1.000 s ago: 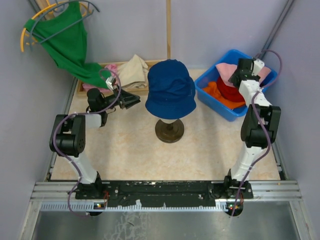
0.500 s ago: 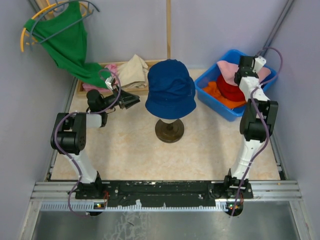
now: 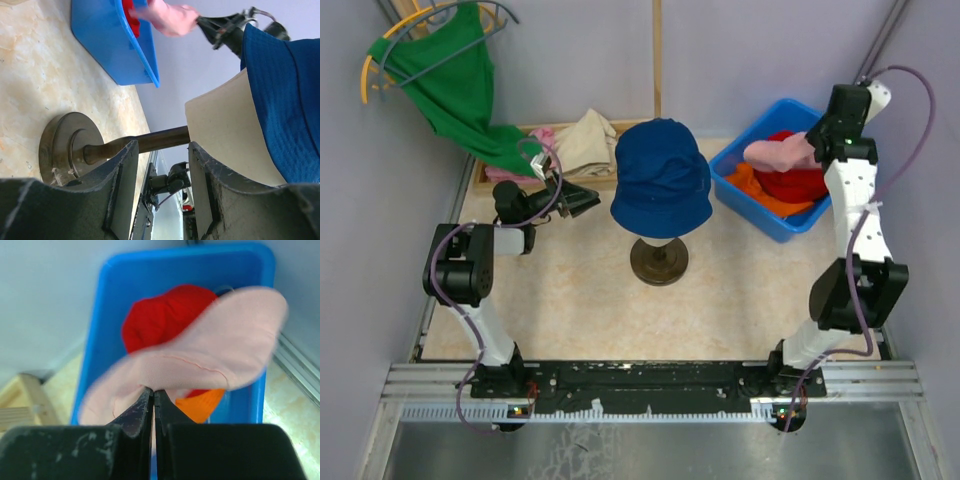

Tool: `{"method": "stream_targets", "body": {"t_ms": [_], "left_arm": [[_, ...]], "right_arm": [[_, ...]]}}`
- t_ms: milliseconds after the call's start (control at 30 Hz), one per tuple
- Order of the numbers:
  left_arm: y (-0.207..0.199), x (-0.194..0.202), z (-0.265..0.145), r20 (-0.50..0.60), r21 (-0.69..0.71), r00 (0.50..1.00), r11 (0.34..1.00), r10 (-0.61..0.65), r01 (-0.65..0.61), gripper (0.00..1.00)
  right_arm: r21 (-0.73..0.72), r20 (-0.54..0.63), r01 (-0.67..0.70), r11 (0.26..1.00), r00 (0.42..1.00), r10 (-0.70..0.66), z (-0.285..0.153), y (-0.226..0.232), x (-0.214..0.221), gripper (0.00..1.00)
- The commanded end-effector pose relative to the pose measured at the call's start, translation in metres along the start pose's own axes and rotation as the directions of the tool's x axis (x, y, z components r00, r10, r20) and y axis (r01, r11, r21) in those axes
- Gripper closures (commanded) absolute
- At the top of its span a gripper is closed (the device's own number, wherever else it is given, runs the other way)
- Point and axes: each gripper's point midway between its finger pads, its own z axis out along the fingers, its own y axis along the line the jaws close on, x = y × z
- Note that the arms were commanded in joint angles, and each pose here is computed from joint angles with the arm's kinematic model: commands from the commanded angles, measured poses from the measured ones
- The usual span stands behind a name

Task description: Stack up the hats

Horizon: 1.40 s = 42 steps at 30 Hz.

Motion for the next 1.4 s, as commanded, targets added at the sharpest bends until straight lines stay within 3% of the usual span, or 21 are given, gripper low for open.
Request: {"method": "stream_targets", "body": {"t_ms": [0,333,433,467,700,967,1100,1133,1267,1300,1367], "left_arm": [[-0.002,0.0,-0.001,-0.017,0.025,1.0,0.999,0.025,-0.025,0.49],[-0.006,-0.001,0.0,-0.034,0.038,0.999,0.999,0.032,-0.03,0.49],[-0.003,0.003,-0.001,-0.036,0.034,0.999,0.999,0.022,-0.02,0.49],[-0.002,0.003,-0.001,-0.035,0.033,0.999,0.999,0.021,-0.02,0.5],[0.005,0.002,-0.001,-0.031,0.033,0.999,0.999,0.006,-0.005,0.49],[0.009,0.001,0.0,-0.028,0.04,1.0,0.999,-0.011,0.012,0.49],[0.008,0.0,0.001,-0.029,0.042,1.0,0.999,-0.008,0.009,0.49],[0.007,0.0,0.001,-0.029,0.044,1.0,0.999,-0.006,0.007,0.49],[0.005,-0.002,0.002,-0.03,0.047,1.0,0.999,0.001,0.001,0.49],[0.004,-0.001,0.002,-0.035,0.047,0.999,0.999,0.005,-0.004,0.49],[0.002,-0.002,0.002,-0.041,0.043,0.999,0.999,0.014,-0.013,0.49]], "right_arm": [[-0.129,0.042,-0.08,0.988,0.995,0.086,-0.045,0.026,-0.047,1.0],[-0.157,-0.2,-0.09,0.983,0.978,0.057,0.05,0.063,0.004,1.0],[-0.165,-0.255,-0.096,0.982,0.965,0.052,0.067,0.068,0.021,0.76],[-0.165,-0.264,-0.093,0.982,0.963,0.047,0.071,0.067,0.024,0.72],[-0.167,-0.265,-0.061,0.984,0.964,0.014,0.072,0.064,0.029,0.5],[-0.186,-0.244,-0.055,0.981,0.97,0.008,0.077,0.064,0.032,0.36],[-0.171,-0.274,-0.06,0.983,0.962,0.011,0.087,0.061,0.046,0.45],[-0.174,-0.279,-0.065,0.983,0.96,0.014,0.088,0.062,0.048,0.52],[-0.18,-0.278,-0.076,0.981,0.96,0.023,0.086,0.064,0.048,0.95],[-0.182,-0.269,-0.076,0.98,0.963,0.024,0.083,0.064,0.044,1.0],[-0.193,-0.25,-0.07,0.979,0.968,0.02,0.073,0.066,0.033,1.0]]}}
